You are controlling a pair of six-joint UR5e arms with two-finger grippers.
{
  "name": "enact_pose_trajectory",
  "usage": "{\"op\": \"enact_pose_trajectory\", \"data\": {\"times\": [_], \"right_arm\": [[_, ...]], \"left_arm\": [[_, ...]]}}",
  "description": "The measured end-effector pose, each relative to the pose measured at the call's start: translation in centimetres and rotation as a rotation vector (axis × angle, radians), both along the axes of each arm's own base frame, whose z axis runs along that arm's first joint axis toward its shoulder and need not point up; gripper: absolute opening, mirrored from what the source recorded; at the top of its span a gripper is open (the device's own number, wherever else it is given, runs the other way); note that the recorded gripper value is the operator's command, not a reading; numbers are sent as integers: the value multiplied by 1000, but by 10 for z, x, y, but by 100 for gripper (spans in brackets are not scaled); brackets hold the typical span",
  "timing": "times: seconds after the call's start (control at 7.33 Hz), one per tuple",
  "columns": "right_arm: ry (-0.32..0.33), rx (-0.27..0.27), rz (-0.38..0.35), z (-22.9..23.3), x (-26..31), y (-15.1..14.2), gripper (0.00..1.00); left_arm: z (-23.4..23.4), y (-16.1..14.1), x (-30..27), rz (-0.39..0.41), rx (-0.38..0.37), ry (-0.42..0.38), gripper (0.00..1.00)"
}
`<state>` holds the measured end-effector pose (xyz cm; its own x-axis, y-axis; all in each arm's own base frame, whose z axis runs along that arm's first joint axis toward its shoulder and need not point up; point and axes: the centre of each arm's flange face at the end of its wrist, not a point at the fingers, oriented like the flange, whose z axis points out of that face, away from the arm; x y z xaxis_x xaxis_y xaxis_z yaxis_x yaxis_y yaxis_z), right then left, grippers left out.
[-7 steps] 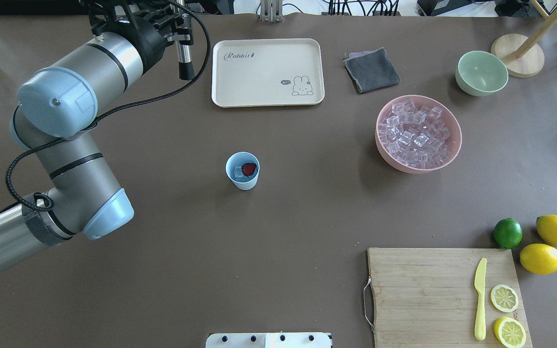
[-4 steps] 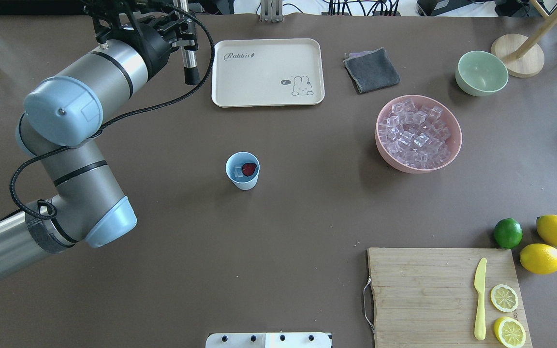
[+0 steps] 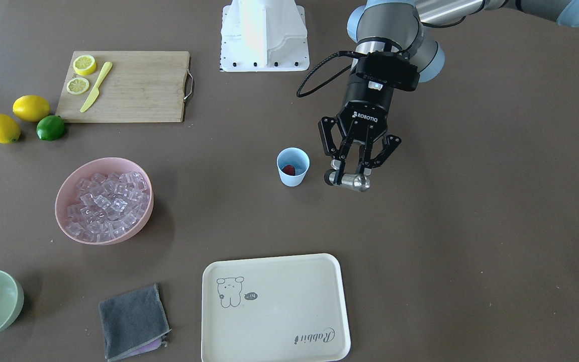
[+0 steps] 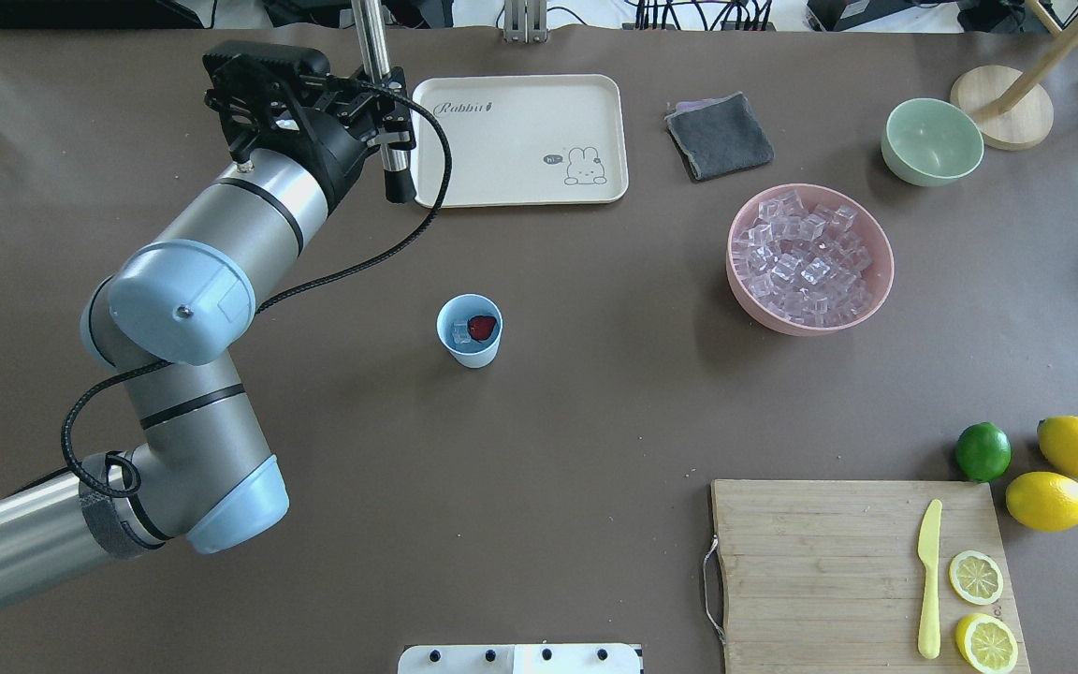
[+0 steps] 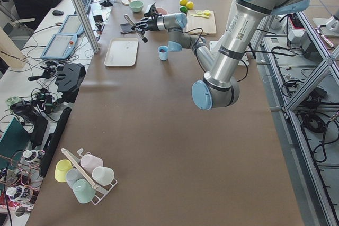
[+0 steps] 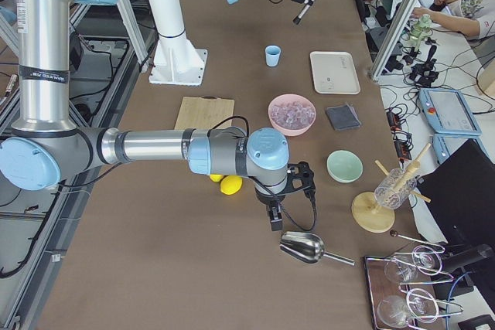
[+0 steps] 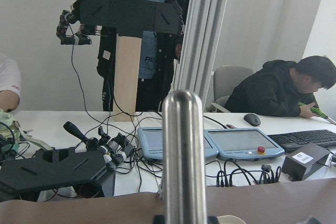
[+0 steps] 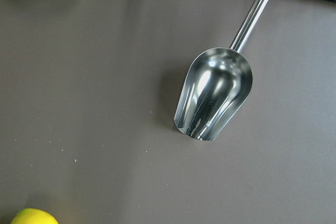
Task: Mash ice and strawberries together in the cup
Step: 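Move the upright pestle with the left gripper over the light-blue cup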
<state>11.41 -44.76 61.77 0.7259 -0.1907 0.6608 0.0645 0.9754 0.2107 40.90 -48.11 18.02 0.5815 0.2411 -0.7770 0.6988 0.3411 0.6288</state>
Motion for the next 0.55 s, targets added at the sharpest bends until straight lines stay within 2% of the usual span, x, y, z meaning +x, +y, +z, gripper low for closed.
{"op": "enact_pose_trajectory", "data": {"times": [0.55], "right_arm": [[-1, -5, 1, 2, 0, 1, 99]], "left_arm": [[-12, 1, 8, 3, 5, 1, 0]]}}
